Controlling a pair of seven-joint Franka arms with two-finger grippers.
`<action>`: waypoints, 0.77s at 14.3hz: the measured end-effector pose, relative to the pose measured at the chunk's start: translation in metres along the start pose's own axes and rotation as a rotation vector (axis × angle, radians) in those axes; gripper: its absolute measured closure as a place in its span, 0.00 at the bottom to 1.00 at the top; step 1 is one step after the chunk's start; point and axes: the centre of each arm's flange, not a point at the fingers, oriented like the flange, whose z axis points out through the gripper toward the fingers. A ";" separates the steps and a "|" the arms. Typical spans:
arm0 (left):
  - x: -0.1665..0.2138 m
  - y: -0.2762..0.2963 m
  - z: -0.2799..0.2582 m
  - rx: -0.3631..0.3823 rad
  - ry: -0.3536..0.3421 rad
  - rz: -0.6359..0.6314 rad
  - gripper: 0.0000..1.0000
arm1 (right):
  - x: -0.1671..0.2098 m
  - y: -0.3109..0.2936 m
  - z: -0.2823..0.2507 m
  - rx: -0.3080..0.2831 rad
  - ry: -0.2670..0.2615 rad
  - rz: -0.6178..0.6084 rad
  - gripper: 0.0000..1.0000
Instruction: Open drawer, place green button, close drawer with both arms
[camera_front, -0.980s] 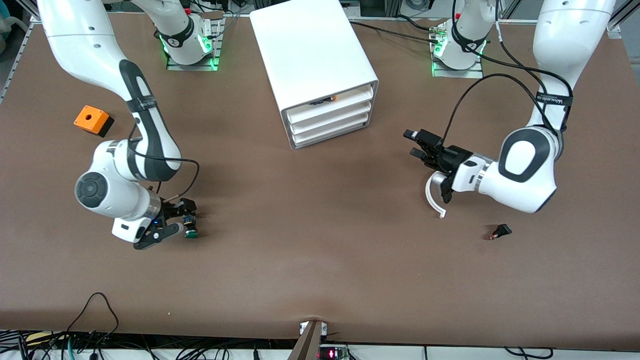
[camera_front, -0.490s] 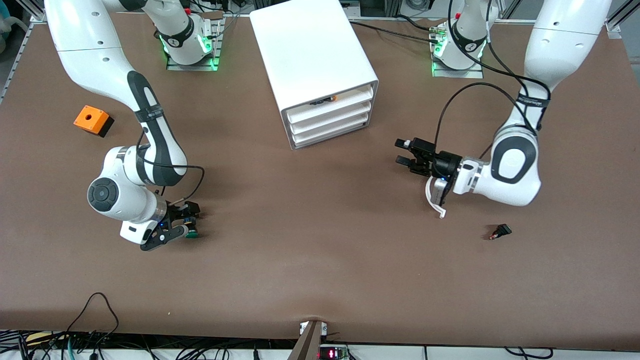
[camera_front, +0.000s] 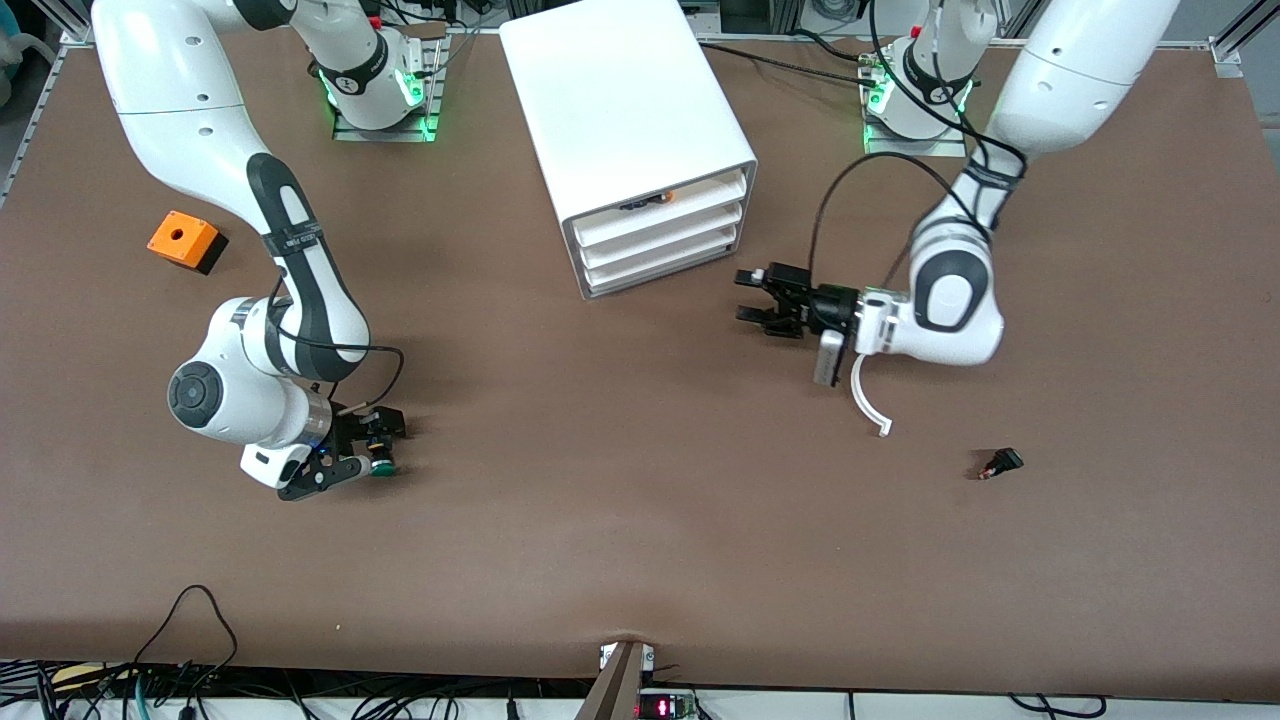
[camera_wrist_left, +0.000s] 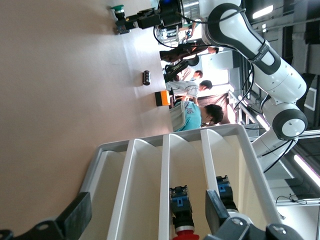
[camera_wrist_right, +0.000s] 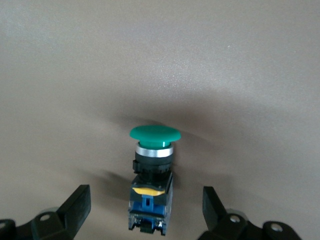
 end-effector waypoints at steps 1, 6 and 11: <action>-0.008 -0.002 0.008 -0.006 0.000 -0.007 0.00 | -0.001 0.003 0.000 -0.003 0.000 0.003 0.00; -0.031 -0.006 0.018 -0.009 -0.034 -0.037 0.00 | -0.004 0.016 -0.001 -0.039 -0.013 -0.014 0.00; -0.036 -0.010 0.022 0.019 -0.038 -0.041 0.00 | -0.005 0.016 0.002 -0.055 -0.025 -0.031 0.00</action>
